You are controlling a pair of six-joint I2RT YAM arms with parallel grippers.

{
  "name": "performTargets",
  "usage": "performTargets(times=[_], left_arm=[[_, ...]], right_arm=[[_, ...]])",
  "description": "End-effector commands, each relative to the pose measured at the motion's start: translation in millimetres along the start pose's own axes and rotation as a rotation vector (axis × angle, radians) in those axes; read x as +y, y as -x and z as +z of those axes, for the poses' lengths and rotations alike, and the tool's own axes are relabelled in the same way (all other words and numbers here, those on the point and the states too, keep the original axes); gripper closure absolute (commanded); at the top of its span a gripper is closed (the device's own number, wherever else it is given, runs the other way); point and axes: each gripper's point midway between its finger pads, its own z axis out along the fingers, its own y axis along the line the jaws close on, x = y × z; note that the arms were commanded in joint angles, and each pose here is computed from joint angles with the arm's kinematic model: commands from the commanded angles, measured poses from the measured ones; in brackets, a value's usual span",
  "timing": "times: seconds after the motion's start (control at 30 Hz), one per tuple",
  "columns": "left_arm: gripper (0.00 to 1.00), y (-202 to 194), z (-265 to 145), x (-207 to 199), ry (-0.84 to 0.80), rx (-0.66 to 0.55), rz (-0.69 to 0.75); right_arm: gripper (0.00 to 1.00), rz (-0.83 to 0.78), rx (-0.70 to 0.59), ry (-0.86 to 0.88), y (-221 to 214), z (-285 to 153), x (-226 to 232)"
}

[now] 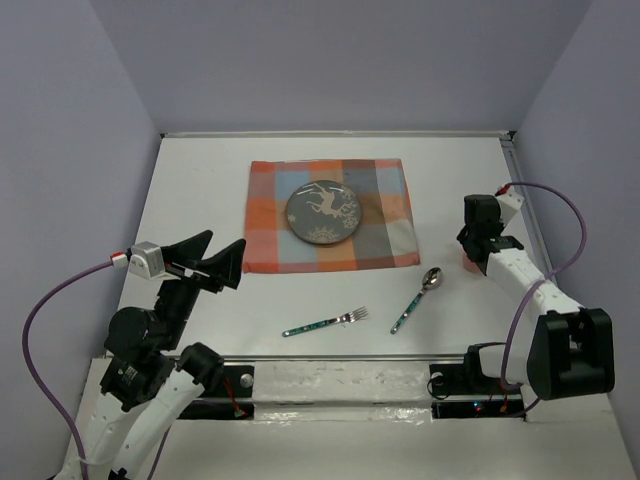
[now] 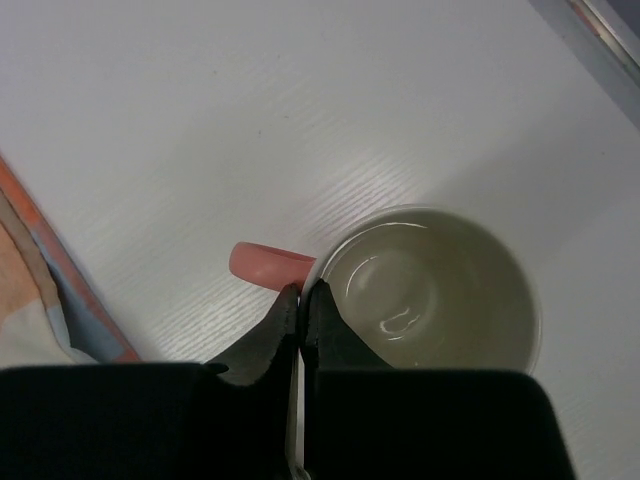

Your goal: Set the dinner table for one person

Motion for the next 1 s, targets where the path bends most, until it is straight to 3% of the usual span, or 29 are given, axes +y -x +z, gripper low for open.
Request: performTargets(times=[0.0,0.17,0.43,0.5,0.53,0.57,0.73,0.8,0.97], left_arm=[[0.01,11.5,3.3,-5.1,-0.017,-0.034,0.009],[0.01,10.6,3.9,-5.2,-0.017,-0.031,0.01],[0.01,8.3,6.4,-3.8,-0.009,-0.022,0.013],[0.01,8.4,6.8,-2.5,-0.003,-0.022,0.016],[0.01,7.9,6.9,-1.8,0.001,-0.022,0.017],[0.01,8.3,6.8,-1.5,0.002,-0.023,0.019],[0.01,5.4,10.1,2.4,0.022,-0.013,0.026],[0.01,5.1,10.9,3.0,0.025,-0.011,0.027],[0.01,2.9,12.7,5.8,0.037,-0.005,0.033]], right_arm=[[1.0,0.004,-0.042,-0.013,12.4,-7.6,-6.8],[1.0,-0.045,-0.099,0.139,47.9,-30.2,19.3],[1.0,-0.206,-0.197,0.449,124.8,-63.7,138.0],[1.0,-0.29,-0.175,0.465,119.0,-43.3,169.8],[1.0,-0.312,-0.224,0.506,139.4,-53.0,194.9],[1.0,-0.358,-0.185,0.499,124.5,-31.2,211.6],[1.0,-0.427,-0.236,0.589,148.9,-14.7,289.6],[1.0,-0.465,-0.194,0.575,131.7,15.5,306.2],[1.0,-0.499,-0.165,0.599,124.0,32.1,335.4]])
